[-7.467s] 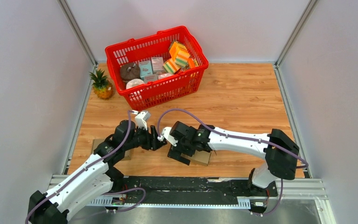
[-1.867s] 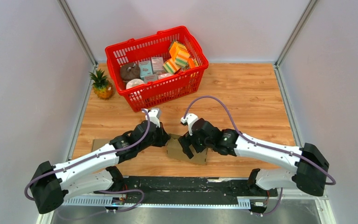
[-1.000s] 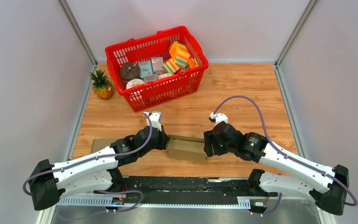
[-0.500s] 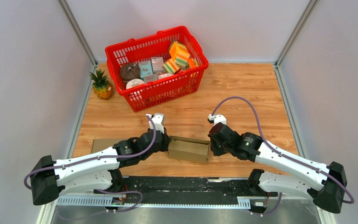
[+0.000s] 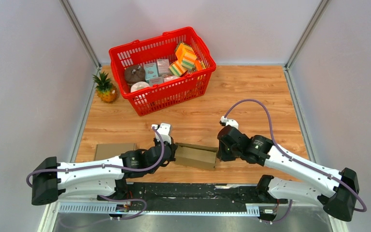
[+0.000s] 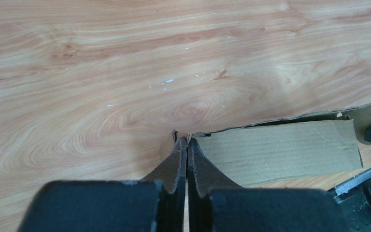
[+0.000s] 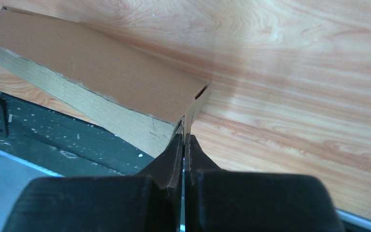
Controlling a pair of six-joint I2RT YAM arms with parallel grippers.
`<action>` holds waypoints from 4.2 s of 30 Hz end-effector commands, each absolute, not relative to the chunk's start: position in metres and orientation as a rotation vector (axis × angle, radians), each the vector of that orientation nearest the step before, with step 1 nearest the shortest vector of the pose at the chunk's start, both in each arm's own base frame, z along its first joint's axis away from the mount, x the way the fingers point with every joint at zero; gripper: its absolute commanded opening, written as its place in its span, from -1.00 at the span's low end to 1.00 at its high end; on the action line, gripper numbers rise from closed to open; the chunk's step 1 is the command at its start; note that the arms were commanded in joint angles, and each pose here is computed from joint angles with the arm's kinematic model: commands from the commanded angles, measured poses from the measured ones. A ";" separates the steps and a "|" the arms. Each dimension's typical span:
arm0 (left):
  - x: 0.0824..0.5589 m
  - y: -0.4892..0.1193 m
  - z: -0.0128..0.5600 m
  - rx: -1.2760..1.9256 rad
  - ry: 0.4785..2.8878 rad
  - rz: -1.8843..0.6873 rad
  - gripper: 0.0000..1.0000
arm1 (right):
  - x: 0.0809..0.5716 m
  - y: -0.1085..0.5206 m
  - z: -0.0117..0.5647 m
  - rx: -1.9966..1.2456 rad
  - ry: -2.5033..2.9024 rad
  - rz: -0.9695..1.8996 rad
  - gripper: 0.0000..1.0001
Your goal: Fold the paper box
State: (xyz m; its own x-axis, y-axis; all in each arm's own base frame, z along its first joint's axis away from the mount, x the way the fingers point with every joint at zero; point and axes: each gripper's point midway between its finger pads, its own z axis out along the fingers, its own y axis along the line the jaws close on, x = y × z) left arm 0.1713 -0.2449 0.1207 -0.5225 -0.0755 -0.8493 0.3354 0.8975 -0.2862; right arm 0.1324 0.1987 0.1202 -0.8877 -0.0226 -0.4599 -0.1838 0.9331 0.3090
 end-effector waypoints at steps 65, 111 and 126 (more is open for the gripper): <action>0.152 -0.234 0.085 0.227 2.135 -0.465 -1.00 | 0.115 0.204 0.118 -0.131 2.637 0.865 -0.39; 0.145 -0.236 0.091 0.203 2.119 -0.577 -0.82 | 0.121 0.285 0.135 -1.179 2.098 0.469 -0.63; 0.132 -0.195 0.154 0.104 2.093 -0.732 -0.11 | 0.120 0.288 0.127 -1.142 2.070 0.394 -0.73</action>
State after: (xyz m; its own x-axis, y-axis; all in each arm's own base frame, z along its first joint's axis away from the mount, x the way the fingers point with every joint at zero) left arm 0.1313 -0.2123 0.1275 -0.5957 -0.1594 -0.7873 0.3646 0.8197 -0.4418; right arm 0.1103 0.2822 0.1188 -0.3524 -0.6330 -0.6893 -0.8548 0.5175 -0.0382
